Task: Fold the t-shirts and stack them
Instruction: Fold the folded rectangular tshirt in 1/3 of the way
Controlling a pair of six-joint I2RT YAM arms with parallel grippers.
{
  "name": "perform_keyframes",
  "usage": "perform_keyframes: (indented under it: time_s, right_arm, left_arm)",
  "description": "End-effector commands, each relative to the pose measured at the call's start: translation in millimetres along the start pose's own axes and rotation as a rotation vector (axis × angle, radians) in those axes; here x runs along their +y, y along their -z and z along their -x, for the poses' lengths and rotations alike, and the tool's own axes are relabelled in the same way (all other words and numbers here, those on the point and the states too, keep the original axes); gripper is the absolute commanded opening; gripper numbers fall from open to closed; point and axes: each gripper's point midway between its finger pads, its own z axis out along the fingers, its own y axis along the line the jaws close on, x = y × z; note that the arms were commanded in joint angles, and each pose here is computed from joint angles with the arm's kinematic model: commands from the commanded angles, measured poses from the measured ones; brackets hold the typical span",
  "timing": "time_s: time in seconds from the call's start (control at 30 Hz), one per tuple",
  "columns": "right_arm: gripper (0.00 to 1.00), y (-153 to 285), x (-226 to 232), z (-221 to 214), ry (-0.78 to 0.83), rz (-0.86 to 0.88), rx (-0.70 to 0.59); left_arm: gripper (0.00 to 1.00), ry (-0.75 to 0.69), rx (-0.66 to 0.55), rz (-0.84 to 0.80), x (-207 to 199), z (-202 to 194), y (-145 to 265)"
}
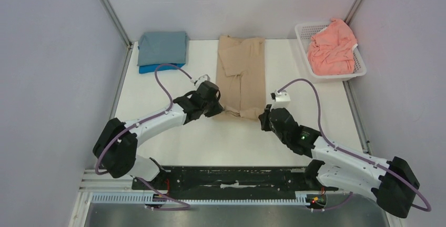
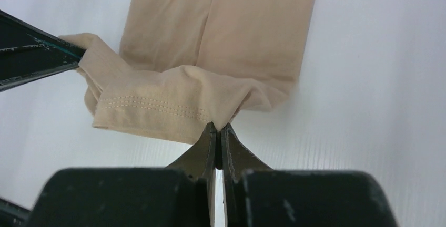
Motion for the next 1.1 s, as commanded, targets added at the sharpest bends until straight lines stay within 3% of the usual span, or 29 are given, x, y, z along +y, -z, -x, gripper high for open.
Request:
perform_keyframes:
  time_s: [0.0, 0.3, 0.53, 0.9, 0.97, 1.07]
  right_arm:
    - [0.01, -22.0, 0.2, 53.9, 0.012, -0.049, -0.121]
    - [0.01, -75.5, -5.1, 113.5, -0.022, -0.005, -0.203]
    - [0.02, -115.7, -12.0, 132.1, 0.006, -0.012, -0.174]
    - [0.04, -173.0, -34.3, 127.4, -0.076, 0.030, -0.110]
    - [0.08, -183.9, -40.1, 124.5, -0.085, 0.028, -0.094]
    - [0.18, -198.6, -50.1, 129.4, -0.097, 0.017, -0.093]
  left_arm:
    - [0.02, 0.008, -0.068, -0.022, -10.0, 47.9, -15.2]
    - [0.02, -0.003, -0.085, 0.007, -21.2, 116.6, -69.6]
    - [0.02, 0.004, -0.094, 0.007, -22.5, 151.2, -98.2]
    - [0.09, 0.012, -0.015, 0.010, -11.5, 162.6, -146.7]
    - [0.16, 0.016, -0.010, 0.014, -8.1, 163.6, -152.6]
    - [0.37, 0.016, -0.030, 0.014, -6.2, 173.9, -156.1]
